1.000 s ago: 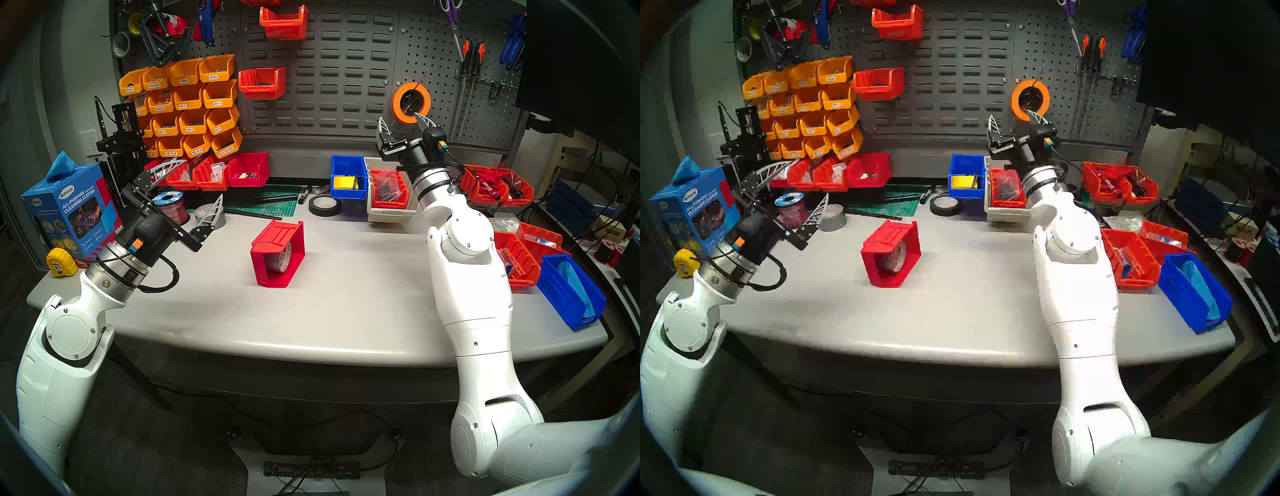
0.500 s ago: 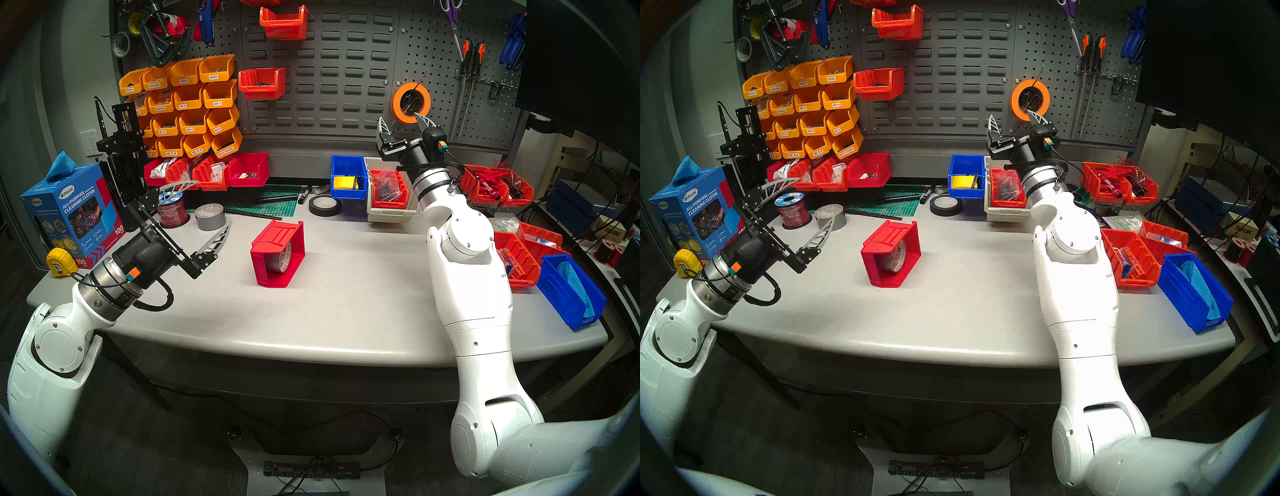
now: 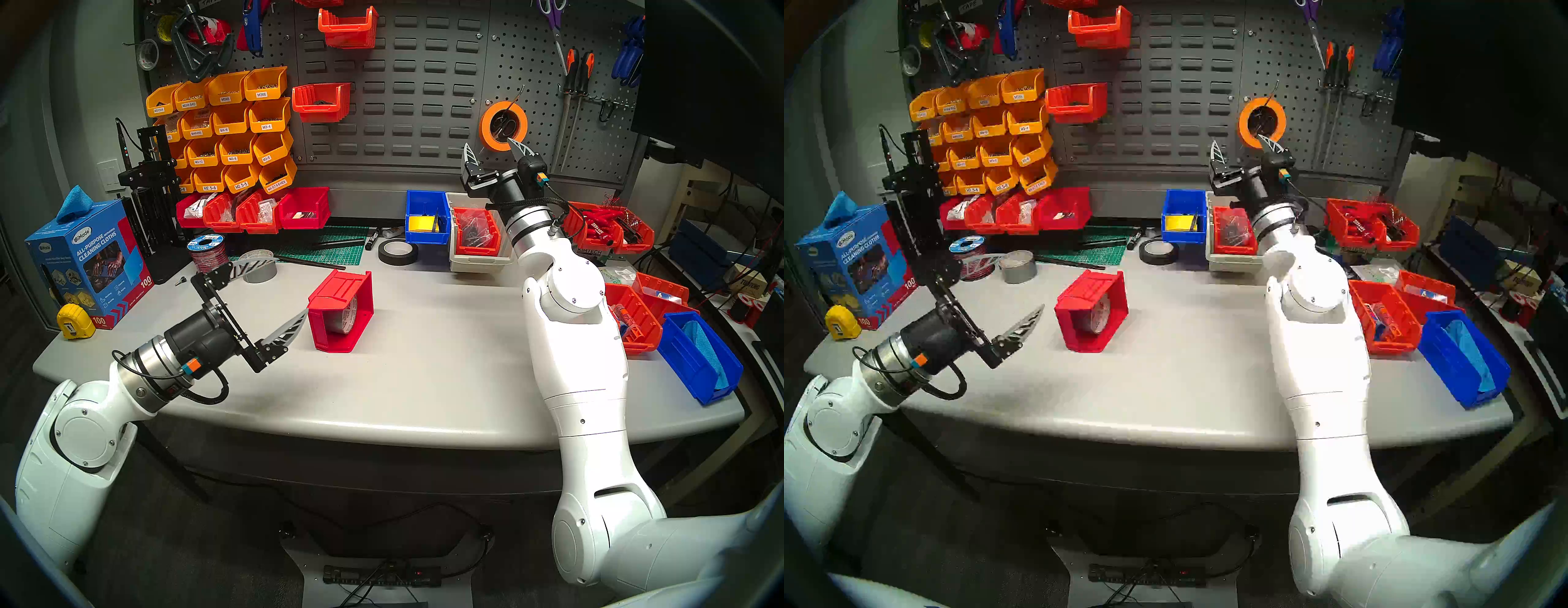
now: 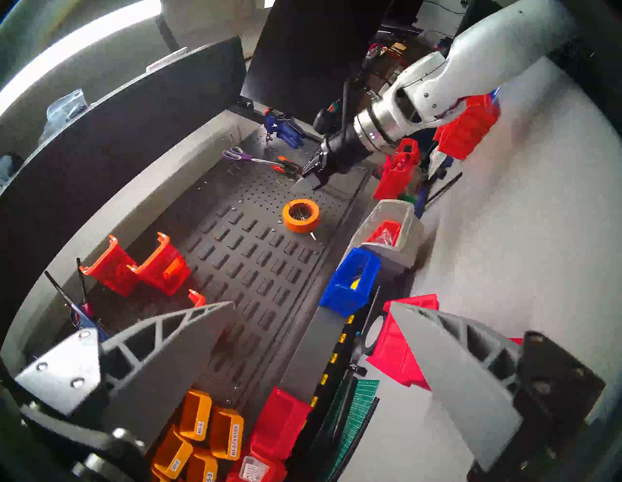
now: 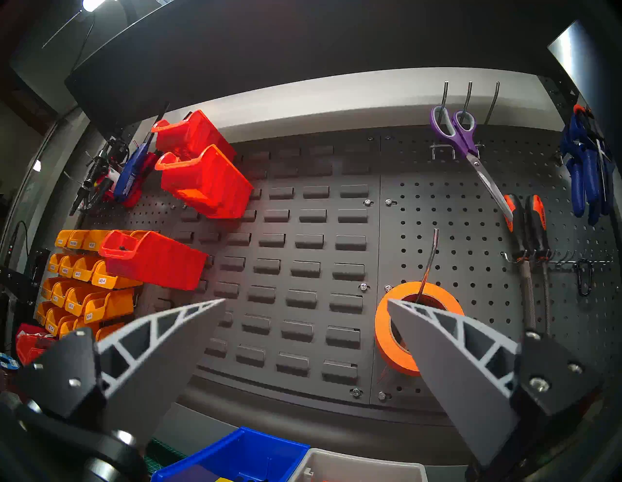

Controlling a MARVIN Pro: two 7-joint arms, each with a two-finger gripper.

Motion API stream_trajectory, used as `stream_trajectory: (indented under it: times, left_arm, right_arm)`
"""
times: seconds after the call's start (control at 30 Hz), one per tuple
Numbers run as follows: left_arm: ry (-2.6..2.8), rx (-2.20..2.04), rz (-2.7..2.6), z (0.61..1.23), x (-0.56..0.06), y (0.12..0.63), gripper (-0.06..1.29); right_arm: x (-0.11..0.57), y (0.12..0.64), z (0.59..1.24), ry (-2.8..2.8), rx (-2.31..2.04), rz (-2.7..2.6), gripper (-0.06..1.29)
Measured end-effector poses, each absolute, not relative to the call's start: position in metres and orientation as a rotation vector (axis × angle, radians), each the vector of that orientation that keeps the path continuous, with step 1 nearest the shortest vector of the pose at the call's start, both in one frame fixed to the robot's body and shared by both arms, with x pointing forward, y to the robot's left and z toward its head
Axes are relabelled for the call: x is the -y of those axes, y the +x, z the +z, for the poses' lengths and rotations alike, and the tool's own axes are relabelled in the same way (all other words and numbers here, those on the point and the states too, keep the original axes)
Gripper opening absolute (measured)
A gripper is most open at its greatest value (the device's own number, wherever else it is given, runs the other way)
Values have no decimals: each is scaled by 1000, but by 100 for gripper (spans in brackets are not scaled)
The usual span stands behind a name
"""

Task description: Hang all the unorganized tool boxes onto the wall

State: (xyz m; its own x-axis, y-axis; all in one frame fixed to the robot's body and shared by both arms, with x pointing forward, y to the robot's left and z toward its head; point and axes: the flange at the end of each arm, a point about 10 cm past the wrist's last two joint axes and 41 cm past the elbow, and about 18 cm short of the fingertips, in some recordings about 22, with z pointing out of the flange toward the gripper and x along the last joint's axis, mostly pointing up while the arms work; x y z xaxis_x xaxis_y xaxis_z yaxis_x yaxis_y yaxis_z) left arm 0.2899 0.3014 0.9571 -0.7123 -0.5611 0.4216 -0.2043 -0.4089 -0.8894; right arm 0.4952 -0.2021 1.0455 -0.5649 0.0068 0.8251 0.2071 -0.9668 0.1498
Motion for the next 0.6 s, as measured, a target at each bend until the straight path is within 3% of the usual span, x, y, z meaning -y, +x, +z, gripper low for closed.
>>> stream_trajectory:
  times: [0.6]
  left_arm:
    - [-1005,-1584,-2167,941,-288,311,126]
  right_arm:
    - [202,495,1045,-1404,350,-2659,125]
